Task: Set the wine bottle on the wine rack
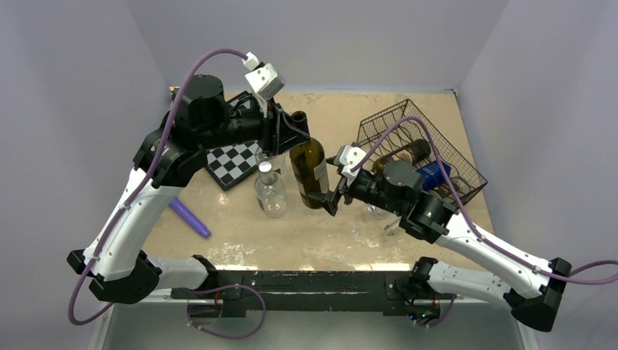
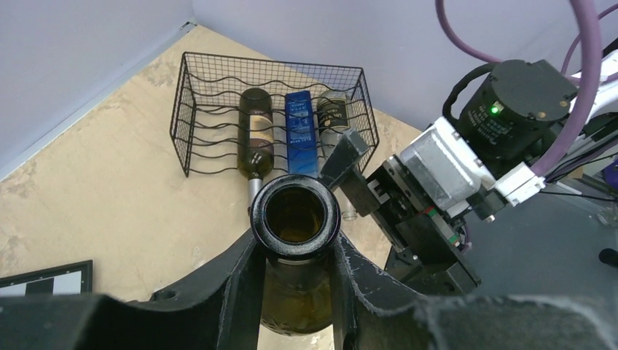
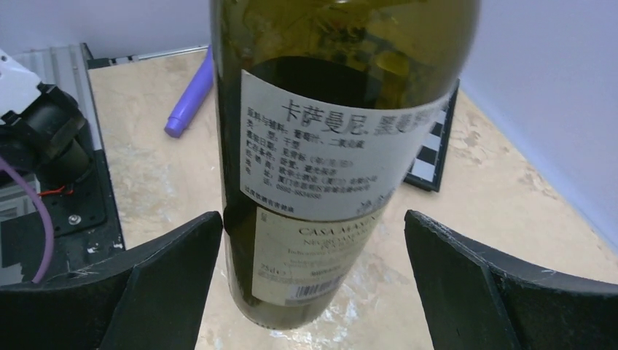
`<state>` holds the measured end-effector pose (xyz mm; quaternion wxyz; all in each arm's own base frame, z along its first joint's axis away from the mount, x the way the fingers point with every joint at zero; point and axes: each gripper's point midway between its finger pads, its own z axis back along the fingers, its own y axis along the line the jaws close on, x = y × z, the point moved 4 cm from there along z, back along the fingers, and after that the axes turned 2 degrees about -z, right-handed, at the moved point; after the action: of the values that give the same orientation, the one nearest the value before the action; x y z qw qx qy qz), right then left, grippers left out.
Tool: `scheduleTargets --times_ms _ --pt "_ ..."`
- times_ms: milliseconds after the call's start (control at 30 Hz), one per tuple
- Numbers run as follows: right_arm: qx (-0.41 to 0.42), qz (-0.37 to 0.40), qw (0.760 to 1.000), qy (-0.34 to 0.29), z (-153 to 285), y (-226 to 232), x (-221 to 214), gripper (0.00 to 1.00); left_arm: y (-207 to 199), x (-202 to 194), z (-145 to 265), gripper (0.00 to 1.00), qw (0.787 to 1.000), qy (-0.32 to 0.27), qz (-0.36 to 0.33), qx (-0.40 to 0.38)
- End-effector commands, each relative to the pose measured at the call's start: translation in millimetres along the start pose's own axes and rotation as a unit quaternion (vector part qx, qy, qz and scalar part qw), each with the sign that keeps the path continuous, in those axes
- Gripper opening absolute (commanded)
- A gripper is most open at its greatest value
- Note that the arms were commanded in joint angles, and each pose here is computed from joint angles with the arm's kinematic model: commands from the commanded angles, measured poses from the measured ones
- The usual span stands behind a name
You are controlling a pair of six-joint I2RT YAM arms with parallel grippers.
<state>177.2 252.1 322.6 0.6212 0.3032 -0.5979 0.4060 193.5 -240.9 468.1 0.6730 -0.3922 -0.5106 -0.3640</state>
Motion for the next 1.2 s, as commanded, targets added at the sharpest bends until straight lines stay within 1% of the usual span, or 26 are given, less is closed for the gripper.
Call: scheduleTargets --times_ms 0,200,367,500,600,700,733,800,833,867,900,967,1067,1100,1133,1167 --pt "0.041 0.008 0.998 -0.038 -12.3 13.9 7.2 0.98 -33.0 57.6 35.5 0.00 0.992 -0.112 -0.038 -0.042" --pt "0.056 -0.018 0.997 -0.044 -28.1 19.7 3.2 0.98 -35.3 59.1 38.8 0.00 0.991 -0.116 -0.042 -0.044" --pt "0.049 -0.037 0.997 -0.046 -33.6 19.9 -3.9 0.95 -36.4 61.0 41.9 0.00 0.991 -0.123 -0.045 -0.042" --pt "0.044 -0.038 0.997 -0.040 -37.3 19.5 -11.5 0.85 -37.6 63.3 46.1 0.00 0.990 -0.129 -0.048 -0.040" --pt "0.031 -0.033 0.998 -0.040 -38.7 16.8 -13.3 0.74 -39.2 64.9 50.0 0.00 0.989 -0.134 -0.051 -0.039" --pt "0.014 -0.028 0.999 -0.043 -38.1 12.5 -10.6 0.59 -42.1 65.6 53.4 0.00 0.987 -0.141 -0.058 -0.044" --pt "0.008 -0.025 0.999 -0.043 -38.0 10.9 -9.6 0.52 -42.7 65.6 53.5 0.00 0.986 -0.145 -0.062 -0.047" --pt "-0.006 -0.016 0.999 -0.045 -37.0 6.7 -6.5 0.35 -44.4 64.8 55.4 0.00 0.985 -0.153 -0.068 -0.051" --pt "-0.017 -0.010 0.999 -0.044 -36.0 3.5 -4.8 0.23 -44.3 64.2 55.8 0.00 0.984 -0.154 -0.070 -0.050" --pt "-0.028 -0.001 0.999 -0.044 -34.8 -0.1 -2.6 0.07 -45.1 63.4 57.0 0.00 0.984 -0.155 -0.072 -0.052" --pt "-0.045 0.008 0.998 -0.045 -33.1 -4.4 1.5 0.00 -44.9 62.5 57.1 0.00 0.984 -0.155 -0.074 -0.052" --pt "-0.077 0.036 0.995 -0.050 -27.7 -13.1 13.3 0.00 -45.8 60.8 59.1 0.00 0.983 -0.157 -0.081 -0.053" --pt "-0.125 0.090 0.985 -0.072 -10.9 -27.1 48.0 0.00 -50.3 56.7 64.5 0.00 0.976 -0.174 -0.111 -0.065" --pt "-0.138 0.105 0.981 -0.084 -3.1 -30.5 61.7 0.00 -50.6 52.8 67.9 0.03 0.974 -0.184 -0.117 -0.062" --pt "-0.145 0.121 0.978 -0.095 3.2 -32.4 73.3 0.00 -50.5 53.2 71.2 0.10 0.971 -0.197 -0.124 -0.056" --pt "-0.148 0.137 0.974 -0.105 8.8 -32.5 84.5 0.00 -50.0 56.2 74.3 0.29 0.967 -0.214 -0.132 -0.048"
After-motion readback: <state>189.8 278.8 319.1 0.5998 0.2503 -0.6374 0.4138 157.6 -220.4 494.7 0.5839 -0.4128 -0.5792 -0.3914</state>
